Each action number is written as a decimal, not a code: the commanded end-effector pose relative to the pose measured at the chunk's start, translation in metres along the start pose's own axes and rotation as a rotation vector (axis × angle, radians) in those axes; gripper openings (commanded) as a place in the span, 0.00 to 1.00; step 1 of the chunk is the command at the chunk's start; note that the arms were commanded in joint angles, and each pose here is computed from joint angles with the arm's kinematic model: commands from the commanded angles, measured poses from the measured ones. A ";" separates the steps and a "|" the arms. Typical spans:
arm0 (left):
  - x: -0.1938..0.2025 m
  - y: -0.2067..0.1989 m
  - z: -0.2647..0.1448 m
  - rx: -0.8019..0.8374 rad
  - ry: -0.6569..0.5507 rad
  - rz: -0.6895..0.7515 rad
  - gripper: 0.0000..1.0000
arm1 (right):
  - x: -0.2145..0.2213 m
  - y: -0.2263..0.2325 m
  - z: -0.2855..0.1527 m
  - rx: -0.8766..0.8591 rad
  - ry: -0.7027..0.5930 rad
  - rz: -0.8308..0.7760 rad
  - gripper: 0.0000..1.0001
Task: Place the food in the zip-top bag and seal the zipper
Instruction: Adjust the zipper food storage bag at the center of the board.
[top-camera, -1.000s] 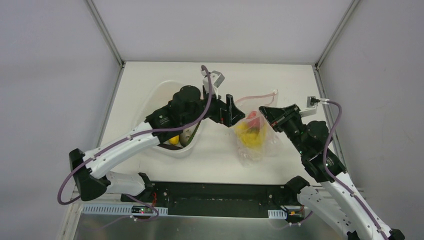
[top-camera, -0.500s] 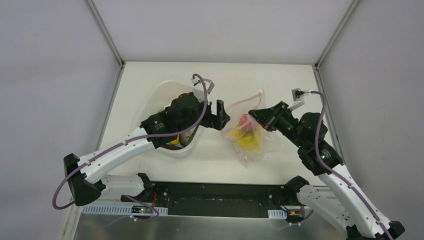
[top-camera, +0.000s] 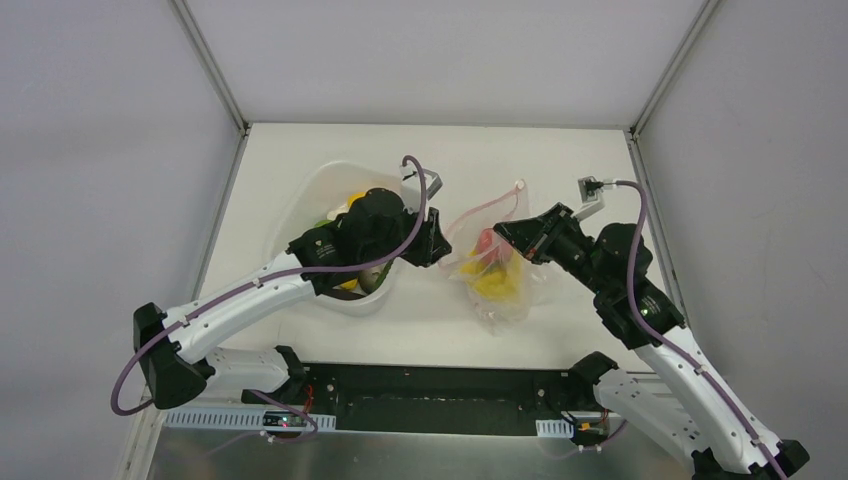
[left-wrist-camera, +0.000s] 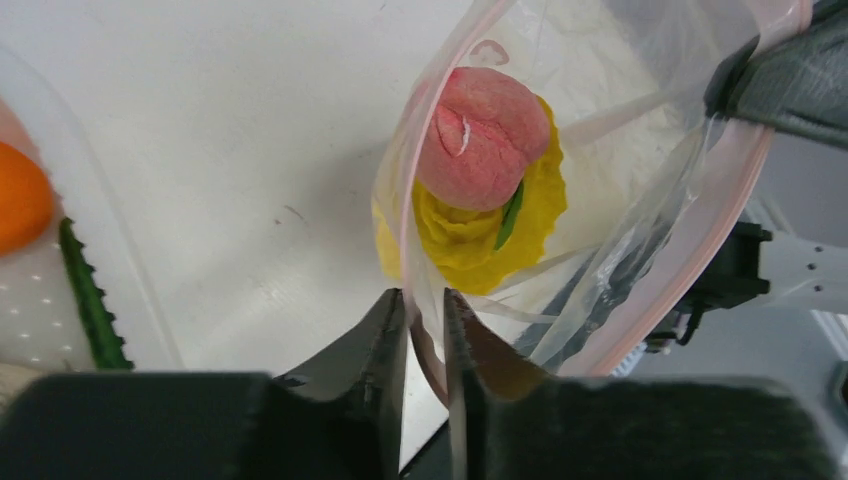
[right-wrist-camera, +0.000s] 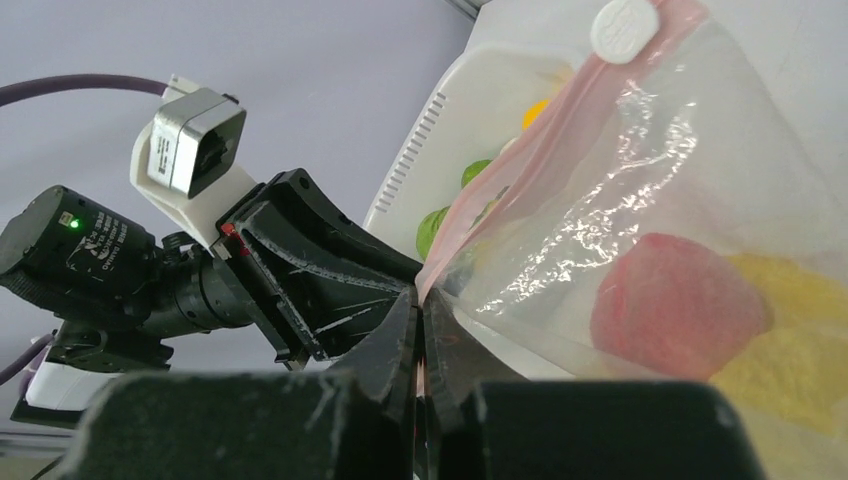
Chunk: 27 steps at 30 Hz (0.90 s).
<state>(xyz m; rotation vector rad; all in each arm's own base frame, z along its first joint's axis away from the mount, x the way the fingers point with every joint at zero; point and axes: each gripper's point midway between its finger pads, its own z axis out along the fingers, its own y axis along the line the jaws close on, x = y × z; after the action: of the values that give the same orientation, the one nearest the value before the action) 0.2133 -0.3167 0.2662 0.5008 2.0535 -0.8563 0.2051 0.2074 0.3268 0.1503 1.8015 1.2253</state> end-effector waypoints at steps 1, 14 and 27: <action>-0.024 -0.023 -0.001 0.099 -0.052 -0.003 0.11 | -0.012 0.037 -0.004 -0.119 0.010 -0.044 0.03; -0.102 -0.055 -0.067 0.186 -0.301 0.031 0.00 | -0.056 -0.035 -0.024 0.237 -0.307 -0.014 0.04; -0.069 -0.058 -0.017 0.220 -0.163 -0.041 0.00 | -0.048 -0.009 -0.011 0.120 -0.213 -0.067 0.04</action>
<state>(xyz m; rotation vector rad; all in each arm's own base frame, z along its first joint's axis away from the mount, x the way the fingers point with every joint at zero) 0.2153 -0.3408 0.3216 0.4934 1.9498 -0.9996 0.2323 0.1694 0.2909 0.3655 1.8501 0.9418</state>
